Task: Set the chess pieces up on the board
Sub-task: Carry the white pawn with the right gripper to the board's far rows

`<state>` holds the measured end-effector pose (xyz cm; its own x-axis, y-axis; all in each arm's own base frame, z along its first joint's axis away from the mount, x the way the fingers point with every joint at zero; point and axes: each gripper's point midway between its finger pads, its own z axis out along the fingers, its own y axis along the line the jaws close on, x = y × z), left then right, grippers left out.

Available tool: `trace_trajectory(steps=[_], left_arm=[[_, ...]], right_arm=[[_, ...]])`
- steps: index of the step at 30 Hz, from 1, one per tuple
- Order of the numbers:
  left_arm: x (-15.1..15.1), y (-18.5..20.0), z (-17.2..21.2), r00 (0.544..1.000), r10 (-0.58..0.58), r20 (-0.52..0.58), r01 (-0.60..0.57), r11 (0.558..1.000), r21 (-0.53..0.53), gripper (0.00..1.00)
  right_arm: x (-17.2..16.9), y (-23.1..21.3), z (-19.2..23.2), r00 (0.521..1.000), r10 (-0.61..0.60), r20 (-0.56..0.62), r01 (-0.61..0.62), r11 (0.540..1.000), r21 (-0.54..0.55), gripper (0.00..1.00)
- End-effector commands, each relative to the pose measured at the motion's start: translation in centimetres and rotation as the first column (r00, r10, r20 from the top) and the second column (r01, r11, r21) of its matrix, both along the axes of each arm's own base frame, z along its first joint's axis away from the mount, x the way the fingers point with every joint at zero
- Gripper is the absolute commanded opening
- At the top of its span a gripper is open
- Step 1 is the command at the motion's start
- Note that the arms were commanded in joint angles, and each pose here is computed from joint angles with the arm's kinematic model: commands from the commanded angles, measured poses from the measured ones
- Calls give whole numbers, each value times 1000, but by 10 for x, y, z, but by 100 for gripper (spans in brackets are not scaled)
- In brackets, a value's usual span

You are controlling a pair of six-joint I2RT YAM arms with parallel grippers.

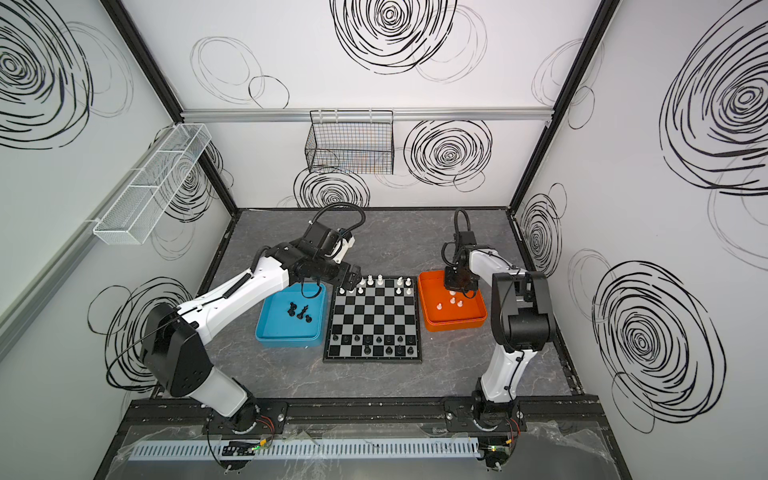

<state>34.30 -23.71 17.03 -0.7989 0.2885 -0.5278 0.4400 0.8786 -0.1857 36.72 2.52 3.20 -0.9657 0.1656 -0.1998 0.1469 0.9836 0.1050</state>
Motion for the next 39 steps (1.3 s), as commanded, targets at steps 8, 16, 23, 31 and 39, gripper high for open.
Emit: trace_trajectory(steps=[8,16,23,31,39], left_arm=[[4,1,10,999,17,36,-16,1000,-19,96],[10,11,24,994,80,72,-75,994,-76,96],[23,44,38,982,173,79,-161,977,-140,96],[28,90,46,958,275,79,-260,952,-161,96],[23,105,38,948,315,49,-300,934,-192,96]], right_arm=[[1,-9,34,999,8,35,-6,999,-52,11],[25,14,84,991,64,122,-60,998,-36,12],[51,98,121,953,232,197,-232,972,-26,12],[49,197,112,896,399,193,-405,914,-5,12],[34,222,72,880,462,108,-463,886,-13,12]])
